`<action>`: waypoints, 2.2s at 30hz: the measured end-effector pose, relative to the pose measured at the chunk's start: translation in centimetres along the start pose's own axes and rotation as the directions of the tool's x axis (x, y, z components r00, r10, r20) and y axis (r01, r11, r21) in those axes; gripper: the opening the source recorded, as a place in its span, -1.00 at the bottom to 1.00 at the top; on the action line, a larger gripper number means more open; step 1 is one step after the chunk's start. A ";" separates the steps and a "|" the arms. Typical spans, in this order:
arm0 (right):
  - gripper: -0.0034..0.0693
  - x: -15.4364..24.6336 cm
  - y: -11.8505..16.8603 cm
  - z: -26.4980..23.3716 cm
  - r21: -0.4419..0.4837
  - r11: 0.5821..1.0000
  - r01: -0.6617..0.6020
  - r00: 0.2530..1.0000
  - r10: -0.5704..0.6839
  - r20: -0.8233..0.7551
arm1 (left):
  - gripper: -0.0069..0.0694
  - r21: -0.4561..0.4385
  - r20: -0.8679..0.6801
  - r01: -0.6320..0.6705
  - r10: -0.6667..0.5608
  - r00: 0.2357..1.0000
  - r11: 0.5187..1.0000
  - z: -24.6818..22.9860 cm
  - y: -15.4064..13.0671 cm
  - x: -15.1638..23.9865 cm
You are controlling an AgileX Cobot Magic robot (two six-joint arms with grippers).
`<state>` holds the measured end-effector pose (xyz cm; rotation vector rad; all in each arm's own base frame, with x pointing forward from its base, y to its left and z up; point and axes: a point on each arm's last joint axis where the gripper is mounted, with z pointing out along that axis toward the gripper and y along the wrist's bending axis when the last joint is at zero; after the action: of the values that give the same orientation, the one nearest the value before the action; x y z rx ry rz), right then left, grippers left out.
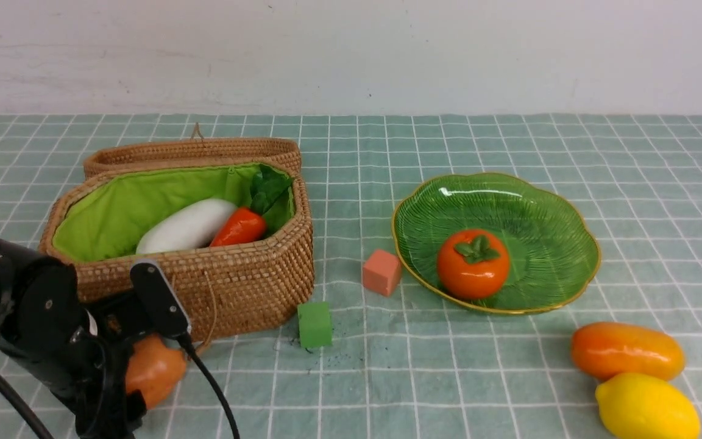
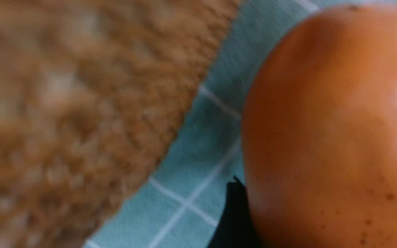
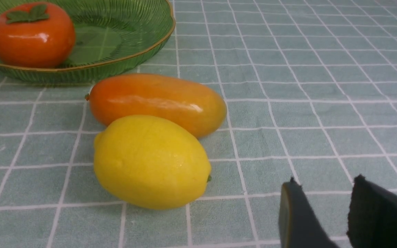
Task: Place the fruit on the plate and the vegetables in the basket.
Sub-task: Grab a potato with your left arm and place it in the basket on the left
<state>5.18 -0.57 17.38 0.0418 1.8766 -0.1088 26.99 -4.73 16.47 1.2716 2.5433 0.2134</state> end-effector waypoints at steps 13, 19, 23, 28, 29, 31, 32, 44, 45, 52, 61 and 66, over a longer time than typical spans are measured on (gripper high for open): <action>-0.24 0.0 0.0 0.0 0.000 1.000 0.001 1.000 -0.001 0.000 | 0.53 -0.023 0.015 0.016 -0.015 1.000 1.000 -3.5 -0.2 0.6; -0.24 0.0 0.0 0.0 0.000 1.000 0.001 1.000 -0.001 0.000 | 0.53 -0.063 0.086 0.051 -0.046 0.995 0.997 -7.0 -0.5 1.1; -0.24 0.0 0.0 0.0 0.000 1.000 0.001 1.000 -0.001 0.000 | 0.53 -0.079 0.155 0.104 -0.090 0.984 0.991 -9.8 -0.3 0.9; -0.24 0.0 0.0 0.0 0.000 1.000 0.001 1.000 -0.001 0.000 | 0.53 -0.134 0.261 0.162 -0.123 0.958 0.978 -14.0 2.0 -1.3; -0.24 0.0 0.0 0.0 0.000 1.000 0.001 1.000 -0.001 0.000 | 0.53 -0.144 0.275 0.165 -0.120 0.954 0.976 -14.4 2.4 -1.7; -0.24 0.0 0.0 0.0 0.000 1.000 0.001 1.000 -0.001 0.000 | 0.53 -0.202 0.357 0.184 -0.103 0.928 0.962 -15.8 4.1 -3.4; -0.24 0.0 0.0 0.0 0.000 1.000 0.001 1.000 -0.001 0.000 | 0.53 -0.219 0.375 0.186 -0.093 0.922 0.958 -15.7 4.7 -4.0; -0.24 0.0 0.0 0.0 0.000 1.000 0.001 1.000 -0.001 0.000 | 0.53 -0.294 0.324 0.135 -0.034 0.946 0.946 -8.2 7.9 -7.4; -0.24 0.0 0.0 0.0 0.000 1.000 0.001 1.000 -0.001 0.000 | 0.53 -0.290 0.324 0.144 -0.045 0.945 0.946 -8.1 7.9 -7.4; -0.24 0.0 0.0 0.0 0.001 1.000 0.002 1.000 -0.002 0.000 | 0.90 -0.236 0.353 0.272 -0.179 0.918 0.933 -8.0 7.8 -7.4; -0.24 0.0 0.0 0.0 0.001 1.000 0.002 1.000 -0.002 0.000 | 0.93 -0.209 0.324 0.304 -0.227 0.918 0.929 -8.5 7.5 -6.9; -0.24 0.0 0.0 0.0 0.001 1.000 0.002 1.000 -0.002 0.000 | 0.80 -0.205 0.363 0.348 -0.259 0.895 0.915 -13.0 6.6 -5.5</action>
<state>5.17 -0.58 17.38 0.0406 1.8767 -0.1107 30.90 -5.20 31.55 0.7221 2.2882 0.2398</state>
